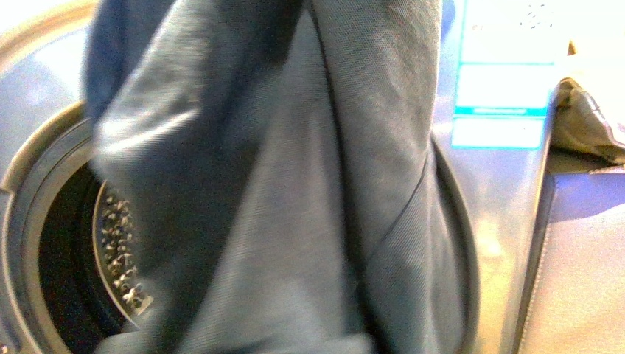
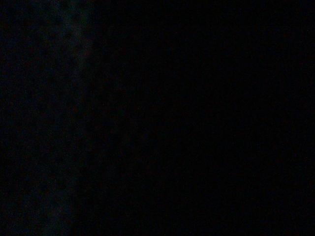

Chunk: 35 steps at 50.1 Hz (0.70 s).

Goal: Collect clothes from washing machine

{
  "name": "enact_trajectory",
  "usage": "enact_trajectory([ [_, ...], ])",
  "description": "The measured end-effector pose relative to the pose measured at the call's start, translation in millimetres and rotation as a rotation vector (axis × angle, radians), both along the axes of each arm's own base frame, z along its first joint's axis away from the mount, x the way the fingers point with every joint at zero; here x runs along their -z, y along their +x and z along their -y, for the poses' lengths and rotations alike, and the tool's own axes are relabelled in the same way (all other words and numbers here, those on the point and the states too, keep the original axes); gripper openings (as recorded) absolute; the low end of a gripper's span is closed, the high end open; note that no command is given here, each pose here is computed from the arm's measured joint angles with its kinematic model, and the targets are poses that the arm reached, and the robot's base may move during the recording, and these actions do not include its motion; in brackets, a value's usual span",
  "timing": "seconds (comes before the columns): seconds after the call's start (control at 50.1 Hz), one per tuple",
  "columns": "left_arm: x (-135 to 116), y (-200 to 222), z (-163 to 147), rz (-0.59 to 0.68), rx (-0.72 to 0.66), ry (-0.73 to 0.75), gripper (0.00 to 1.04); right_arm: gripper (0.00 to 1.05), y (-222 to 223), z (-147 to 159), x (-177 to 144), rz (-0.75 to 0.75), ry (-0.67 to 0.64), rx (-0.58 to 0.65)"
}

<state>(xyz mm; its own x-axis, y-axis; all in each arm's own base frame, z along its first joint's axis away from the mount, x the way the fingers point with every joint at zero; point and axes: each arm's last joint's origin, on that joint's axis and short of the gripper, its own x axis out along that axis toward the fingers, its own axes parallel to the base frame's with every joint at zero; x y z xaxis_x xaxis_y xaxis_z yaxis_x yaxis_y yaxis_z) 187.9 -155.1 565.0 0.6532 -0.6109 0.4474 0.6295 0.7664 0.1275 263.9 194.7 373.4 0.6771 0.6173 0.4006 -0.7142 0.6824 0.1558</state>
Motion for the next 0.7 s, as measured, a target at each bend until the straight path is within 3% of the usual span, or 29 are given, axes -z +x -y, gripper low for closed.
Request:
enact_trajectory([
  [0.399, 0, 0, 0, 0.001, 0.000, 0.001, 0.08, 0.95, 8, -11, -15, -0.042, 0.045, 0.225],
  [0.539, 0, 0, 0, 0.000, 0.001, 0.000, 0.10, 0.77, 8, -5, -18, -0.046, 0.075, 0.323],
  [0.699, 0, 0, 0, 0.001, 0.002, 0.001, 0.43, 0.44, 0, 26, -12, -0.061, 0.130, 0.414],
])
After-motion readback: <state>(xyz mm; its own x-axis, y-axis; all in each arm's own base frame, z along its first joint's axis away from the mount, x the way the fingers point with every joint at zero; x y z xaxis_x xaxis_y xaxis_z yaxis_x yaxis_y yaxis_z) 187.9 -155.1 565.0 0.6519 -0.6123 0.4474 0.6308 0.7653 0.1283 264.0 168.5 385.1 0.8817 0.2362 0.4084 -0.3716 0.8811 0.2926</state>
